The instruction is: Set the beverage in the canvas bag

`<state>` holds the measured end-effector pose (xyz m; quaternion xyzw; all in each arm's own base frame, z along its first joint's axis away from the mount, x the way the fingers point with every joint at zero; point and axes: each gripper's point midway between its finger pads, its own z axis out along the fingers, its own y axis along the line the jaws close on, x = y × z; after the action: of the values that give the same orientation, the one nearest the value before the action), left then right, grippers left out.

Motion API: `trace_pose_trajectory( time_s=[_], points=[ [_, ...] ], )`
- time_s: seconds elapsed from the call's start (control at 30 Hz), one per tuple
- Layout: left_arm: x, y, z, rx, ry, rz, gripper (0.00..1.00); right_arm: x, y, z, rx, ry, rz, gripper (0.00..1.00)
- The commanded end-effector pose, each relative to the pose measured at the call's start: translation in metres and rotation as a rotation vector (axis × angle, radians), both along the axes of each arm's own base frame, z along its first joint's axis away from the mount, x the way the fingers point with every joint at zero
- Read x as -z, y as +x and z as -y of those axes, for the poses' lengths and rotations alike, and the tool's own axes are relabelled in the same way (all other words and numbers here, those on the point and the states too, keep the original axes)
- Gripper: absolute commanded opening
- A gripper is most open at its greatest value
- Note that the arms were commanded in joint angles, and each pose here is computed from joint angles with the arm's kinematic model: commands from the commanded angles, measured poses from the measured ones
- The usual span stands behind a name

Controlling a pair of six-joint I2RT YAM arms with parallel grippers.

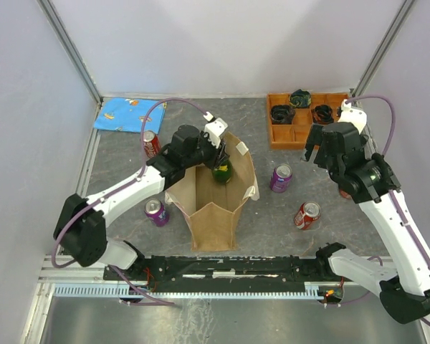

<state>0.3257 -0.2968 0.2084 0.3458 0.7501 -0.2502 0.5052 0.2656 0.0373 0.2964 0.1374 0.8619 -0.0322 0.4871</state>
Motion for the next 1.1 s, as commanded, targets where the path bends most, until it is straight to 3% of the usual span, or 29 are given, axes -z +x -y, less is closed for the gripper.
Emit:
trace_pose_trajectory(
  time_s=[0.0, 0.27, 0.87, 0.93, 1.0, 1.07],
  points=[
    [-0.064, 0.033, 0.017, 0.006, -0.101, 0.290, 0.03, -0.011, -0.006, 0.009, 0.044, 0.010, 0.039, 0.97],
    [-0.034, 0.050, 0.015, -0.025, -0.039, 0.296, 0.03, -0.012, -0.012, 0.015, 0.065, 0.001, 0.037, 0.97],
    [-0.020, 0.061, 0.015, -0.113, -0.119, 0.249, 0.04, -0.006, -0.015, 0.015, 0.060, 0.004, 0.020, 0.98],
    [-0.018, 0.060, 0.015, -0.110, -0.112, 0.234, 0.20, -0.006, -0.015, 0.015, 0.059, 0.003, 0.019, 0.98],
    [-0.018, 0.056, 0.014, -0.100, -0.108, 0.222, 0.46, -0.006, -0.016, 0.015, 0.058, 0.004, 0.019, 0.98],
    [-0.020, 0.051, 0.014, -0.086, -0.111, 0.213, 0.63, -0.006, -0.016, 0.015, 0.058, 0.004, 0.017, 0.98]
  ],
)
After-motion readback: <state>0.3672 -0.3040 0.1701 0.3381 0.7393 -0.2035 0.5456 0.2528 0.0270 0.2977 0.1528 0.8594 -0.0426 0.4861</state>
